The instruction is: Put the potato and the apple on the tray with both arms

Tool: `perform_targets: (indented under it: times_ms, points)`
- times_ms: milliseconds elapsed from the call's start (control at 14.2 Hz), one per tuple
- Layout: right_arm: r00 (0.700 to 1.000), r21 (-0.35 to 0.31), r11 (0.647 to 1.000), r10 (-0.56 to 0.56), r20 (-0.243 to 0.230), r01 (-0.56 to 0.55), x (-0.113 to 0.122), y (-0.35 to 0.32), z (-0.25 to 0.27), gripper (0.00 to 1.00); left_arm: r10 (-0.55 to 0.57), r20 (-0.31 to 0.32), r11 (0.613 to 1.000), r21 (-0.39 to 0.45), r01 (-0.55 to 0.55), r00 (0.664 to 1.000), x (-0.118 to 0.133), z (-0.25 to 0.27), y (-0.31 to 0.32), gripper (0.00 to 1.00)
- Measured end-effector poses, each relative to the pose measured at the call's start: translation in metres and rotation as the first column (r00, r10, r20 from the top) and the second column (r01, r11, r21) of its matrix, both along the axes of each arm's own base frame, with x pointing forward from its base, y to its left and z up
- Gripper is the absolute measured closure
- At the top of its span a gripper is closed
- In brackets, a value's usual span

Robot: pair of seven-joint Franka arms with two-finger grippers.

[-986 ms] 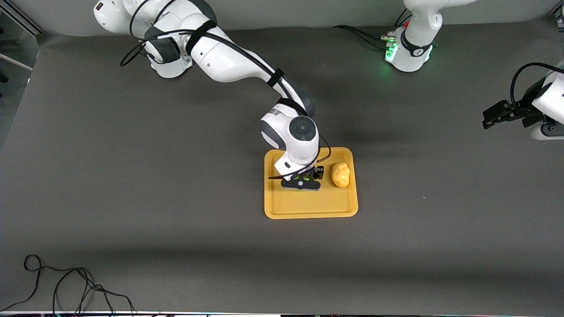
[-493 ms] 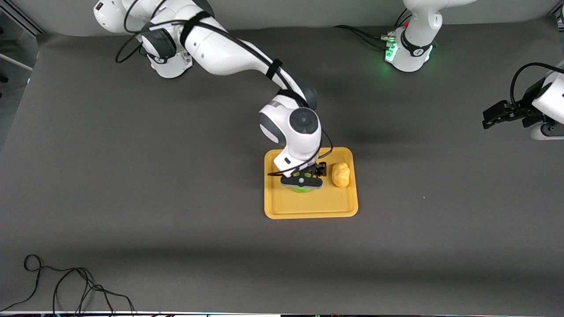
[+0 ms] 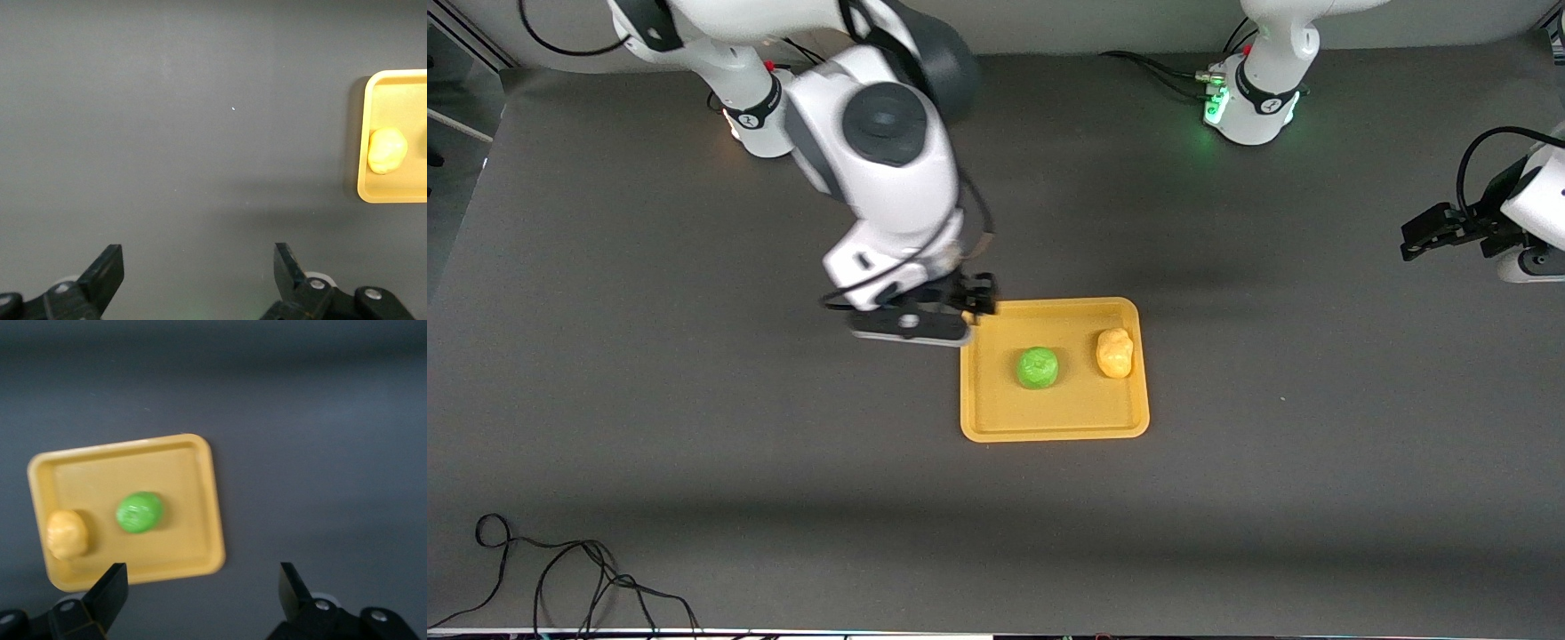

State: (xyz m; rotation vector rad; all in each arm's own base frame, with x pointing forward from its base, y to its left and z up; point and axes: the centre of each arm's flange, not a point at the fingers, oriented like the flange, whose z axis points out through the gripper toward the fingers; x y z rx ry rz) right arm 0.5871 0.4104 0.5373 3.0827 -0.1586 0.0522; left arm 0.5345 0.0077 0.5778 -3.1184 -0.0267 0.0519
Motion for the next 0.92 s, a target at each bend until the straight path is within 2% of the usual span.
perform_targets:
  times_ms: [282, 493, 704, 915]
  points:
    - [0.994, -0.021, 0.997, 0.070, -0.081, -0.072, 0.014, -0.131, 0.035, 0.00, 0.000, 0.000, 1.000, 0.000, 0.000, 1.000, 0.000, 0.000, 0.000, 0.00]
    - [0.988, 0.000, 0.994, 0.104, -0.114, -0.105, 0.008, -0.250, 0.057, 0.00, 0.001, 0.000, 1.000, 0.000, -0.001, 1.000, 0.000, 0.000, 0.000, 0.00]
    - [0.988, 0.030, 0.993, 0.114, -0.104, -0.112, -0.006, -0.357, 0.067, 0.00, 0.000, 0.000, 1.000, 0.000, 0.000, 1.000, 0.000, 0.000, 0.000, 0.00]
    - [0.992, 0.043, 0.996, 0.087, -0.095, -0.083, -0.018, -0.425, 0.060, 0.00, -0.001, 0.000, 1.000, 0.000, 0.001, 1.000, 0.000, 0.000, 0.000, 0.00]
